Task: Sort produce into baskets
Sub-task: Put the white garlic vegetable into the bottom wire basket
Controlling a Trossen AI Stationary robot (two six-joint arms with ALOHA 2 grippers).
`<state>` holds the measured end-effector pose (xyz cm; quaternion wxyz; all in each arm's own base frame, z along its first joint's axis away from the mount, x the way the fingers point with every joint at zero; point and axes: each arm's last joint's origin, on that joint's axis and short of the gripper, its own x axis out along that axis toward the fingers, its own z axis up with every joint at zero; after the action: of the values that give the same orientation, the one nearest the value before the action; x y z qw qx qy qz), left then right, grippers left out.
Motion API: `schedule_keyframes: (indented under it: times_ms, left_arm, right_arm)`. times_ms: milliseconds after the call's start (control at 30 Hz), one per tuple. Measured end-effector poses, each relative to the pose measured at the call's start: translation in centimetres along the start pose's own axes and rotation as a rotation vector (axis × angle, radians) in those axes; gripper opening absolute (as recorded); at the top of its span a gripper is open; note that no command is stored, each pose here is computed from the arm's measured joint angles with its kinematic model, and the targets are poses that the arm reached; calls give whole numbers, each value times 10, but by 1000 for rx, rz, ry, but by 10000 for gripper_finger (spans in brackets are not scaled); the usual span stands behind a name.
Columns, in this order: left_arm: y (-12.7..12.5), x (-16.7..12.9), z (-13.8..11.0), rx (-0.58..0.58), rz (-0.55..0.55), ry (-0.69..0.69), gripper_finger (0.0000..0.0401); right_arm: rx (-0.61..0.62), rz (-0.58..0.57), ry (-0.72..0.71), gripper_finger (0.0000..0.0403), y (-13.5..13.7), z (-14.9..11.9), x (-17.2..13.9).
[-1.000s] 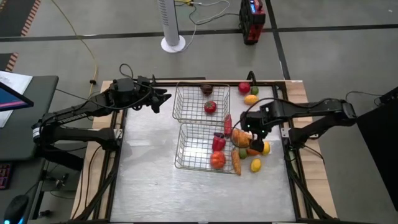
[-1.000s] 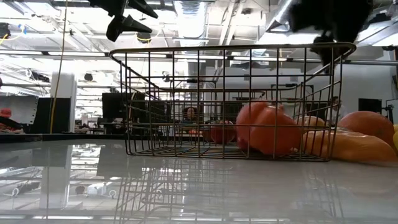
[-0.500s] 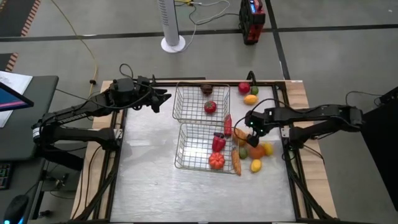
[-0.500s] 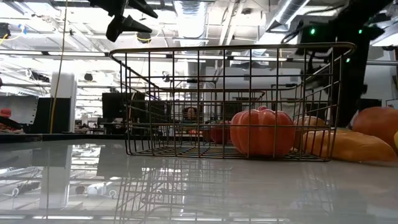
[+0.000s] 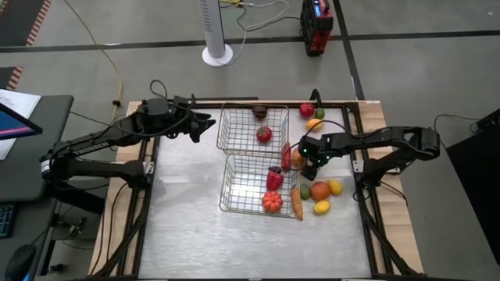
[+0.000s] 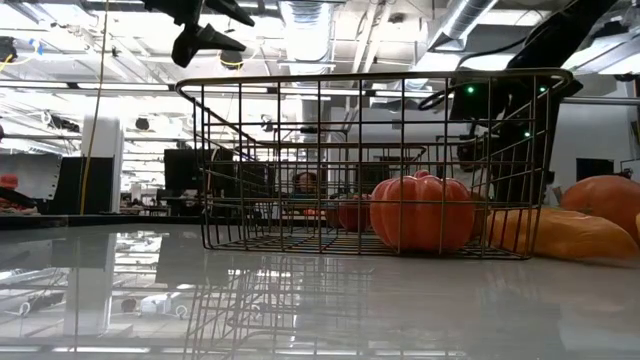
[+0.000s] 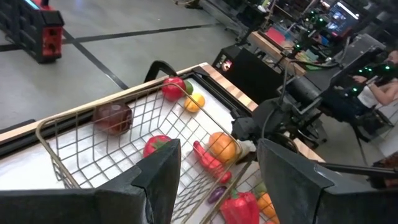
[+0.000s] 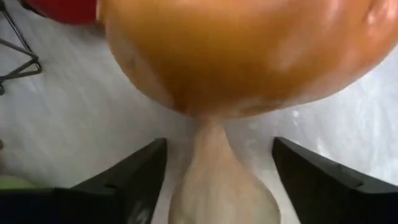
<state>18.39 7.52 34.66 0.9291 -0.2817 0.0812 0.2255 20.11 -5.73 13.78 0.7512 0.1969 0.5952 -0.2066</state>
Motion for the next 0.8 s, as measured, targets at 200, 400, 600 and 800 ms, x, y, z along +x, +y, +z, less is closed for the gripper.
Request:
schedule_keyframes:
  times_ms: [200, 400, 600, 800]
  left_arm:
    - [0, 0, 0, 0, 1, 0, 201]
    - [0, 0, 0, -2, 0, 0, 201]
    - [0, 0, 0, -6, -1, 0, 201]
    - [0, 0, 0, -12, -2, 0, 201]
  right_arm:
    - [-18, 25, -12, 231, 0, -3, -7]
    - [2, 63, -20, 164, -3, -5, -30]
    - [-7, 75, -87, 182, 0, 5, -78]
    - [15, 199, -335, 195, 13, 31, -147]
